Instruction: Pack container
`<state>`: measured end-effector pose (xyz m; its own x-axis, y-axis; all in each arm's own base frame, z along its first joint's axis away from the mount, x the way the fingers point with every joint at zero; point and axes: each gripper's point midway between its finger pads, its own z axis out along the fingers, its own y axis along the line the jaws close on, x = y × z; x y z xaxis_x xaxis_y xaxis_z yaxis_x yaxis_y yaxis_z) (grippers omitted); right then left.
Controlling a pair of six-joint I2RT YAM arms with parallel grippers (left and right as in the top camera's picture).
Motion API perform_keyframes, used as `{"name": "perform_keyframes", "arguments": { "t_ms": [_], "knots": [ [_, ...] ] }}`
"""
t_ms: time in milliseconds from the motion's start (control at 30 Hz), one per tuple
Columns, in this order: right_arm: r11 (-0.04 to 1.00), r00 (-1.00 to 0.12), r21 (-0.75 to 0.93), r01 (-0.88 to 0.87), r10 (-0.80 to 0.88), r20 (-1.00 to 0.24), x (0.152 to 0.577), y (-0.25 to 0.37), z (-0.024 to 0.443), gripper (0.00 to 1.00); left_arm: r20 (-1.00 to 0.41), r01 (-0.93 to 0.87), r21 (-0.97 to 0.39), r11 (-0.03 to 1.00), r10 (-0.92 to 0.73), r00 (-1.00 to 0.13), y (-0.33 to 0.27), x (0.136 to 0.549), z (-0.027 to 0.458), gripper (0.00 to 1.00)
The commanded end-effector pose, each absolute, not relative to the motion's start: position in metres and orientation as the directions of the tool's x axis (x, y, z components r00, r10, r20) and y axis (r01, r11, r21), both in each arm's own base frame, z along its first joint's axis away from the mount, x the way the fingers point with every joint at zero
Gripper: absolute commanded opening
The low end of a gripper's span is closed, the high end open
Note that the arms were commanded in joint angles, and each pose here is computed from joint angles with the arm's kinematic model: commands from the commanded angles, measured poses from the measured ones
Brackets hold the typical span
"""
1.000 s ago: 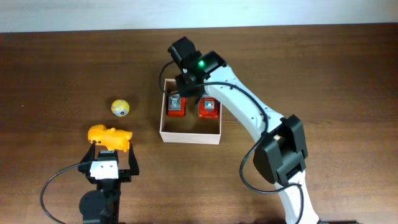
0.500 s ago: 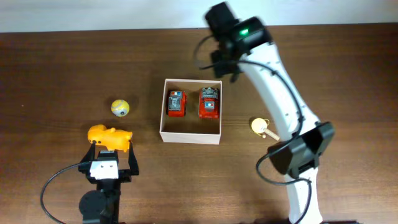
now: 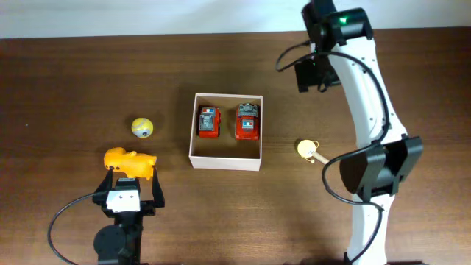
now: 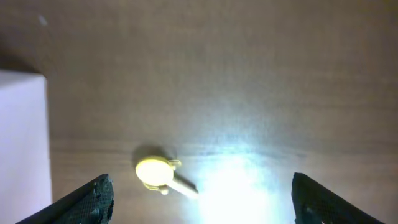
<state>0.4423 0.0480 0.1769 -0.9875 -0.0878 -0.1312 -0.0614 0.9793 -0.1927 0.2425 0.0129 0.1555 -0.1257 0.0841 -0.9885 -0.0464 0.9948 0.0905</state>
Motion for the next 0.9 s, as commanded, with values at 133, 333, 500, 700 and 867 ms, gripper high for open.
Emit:
{"name": "perform_keyframes", "arguments": {
  "t_ms": [133, 333, 500, 700, 867],
  "knots": [
    [0.981, -0.996, -0.170, -0.091, -0.088, 0.024, 0.409, 0.040, 0.158, 0.86, -0.987, -0.057, 0.108, 0.993, 0.100, -0.125, 0.016, 0.242, 0.155, 0.99],
    [0.980, -0.984, -0.146, -0.138, -0.119, 0.133, 0.390, 0.042, 0.135, 0.87, -0.987, -0.057, 0.108, 0.993, 0.100, -0.125, 0.016, 0.242, 0.155, 0.99],
    [0.980, -0.963, -0.076, -0.183, -0.163, 0.216, 0.375, 0.051, 0.098, 0.87, -0.987, -0.057, 0.108, 0.993, 0.100, -0.125, 0.016, 0.242, 0.155, 0.99],
    [0.979, -0.939, -0.016, -0.205, -0.192, 0.286, 0.355, 0.056, 0.063, 0.87, -0.987, -0.057, 0.108, 0.993, 0.100, -0.125, 0.016, 0.242, 0.155, 0.99],
    [0.968, -0.920, 0.080, -0.238, -0.251, 0.301, 0.344, 0.069, 0.041, 0.87, -0.987, -0.057, 0.108, 0.993, 0.100, -0.125, 0.016, 0.242, 0.155, 0.99]
  ]
}}
